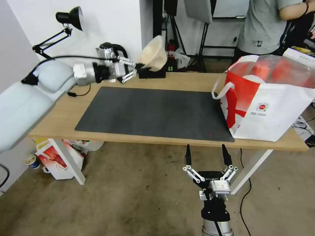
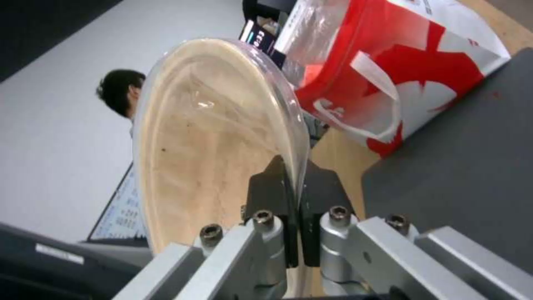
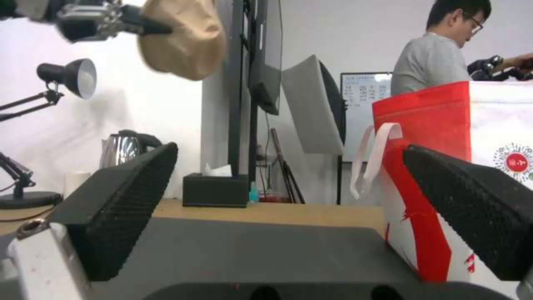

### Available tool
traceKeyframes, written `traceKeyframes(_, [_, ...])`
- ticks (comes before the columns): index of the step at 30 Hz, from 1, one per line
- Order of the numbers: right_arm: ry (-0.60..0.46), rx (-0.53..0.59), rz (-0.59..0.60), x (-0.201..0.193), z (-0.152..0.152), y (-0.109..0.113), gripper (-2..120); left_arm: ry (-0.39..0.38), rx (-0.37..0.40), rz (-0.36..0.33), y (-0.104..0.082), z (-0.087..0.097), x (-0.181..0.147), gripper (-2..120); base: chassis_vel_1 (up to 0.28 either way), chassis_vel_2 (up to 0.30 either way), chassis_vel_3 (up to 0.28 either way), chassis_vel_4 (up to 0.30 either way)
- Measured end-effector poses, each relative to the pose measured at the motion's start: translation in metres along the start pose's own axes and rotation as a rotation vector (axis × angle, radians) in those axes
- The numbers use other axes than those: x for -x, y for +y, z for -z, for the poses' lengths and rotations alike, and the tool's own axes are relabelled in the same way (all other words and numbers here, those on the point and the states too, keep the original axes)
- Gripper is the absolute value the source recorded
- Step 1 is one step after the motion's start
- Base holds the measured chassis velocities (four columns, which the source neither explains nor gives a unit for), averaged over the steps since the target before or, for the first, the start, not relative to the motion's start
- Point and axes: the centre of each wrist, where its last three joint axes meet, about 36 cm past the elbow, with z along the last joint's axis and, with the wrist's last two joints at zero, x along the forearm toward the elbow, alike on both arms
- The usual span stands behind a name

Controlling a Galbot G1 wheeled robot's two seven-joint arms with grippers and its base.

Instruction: Pick up the trash from the table and place it into the takeout bag.

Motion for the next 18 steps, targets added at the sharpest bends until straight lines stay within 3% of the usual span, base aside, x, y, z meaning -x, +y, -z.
traceKeyframes(6, [0.000, 0.000, 0.000, 0.000, 0.000, 0.000, 100, -0.029, 0.032, -0.031, 0.025, 0.009, 0.037, 0, 0.000, 0.000, 0.000, 0.000])
traceKeyframes(18, [0.000, 0.000, 0.000, 0.000, 0.000, 0.000, 100, -0.078, 0.038, -0.078, 0.042, 0.017, 0.095, 0, 0.000, 0.000, 0.000, 0.000])
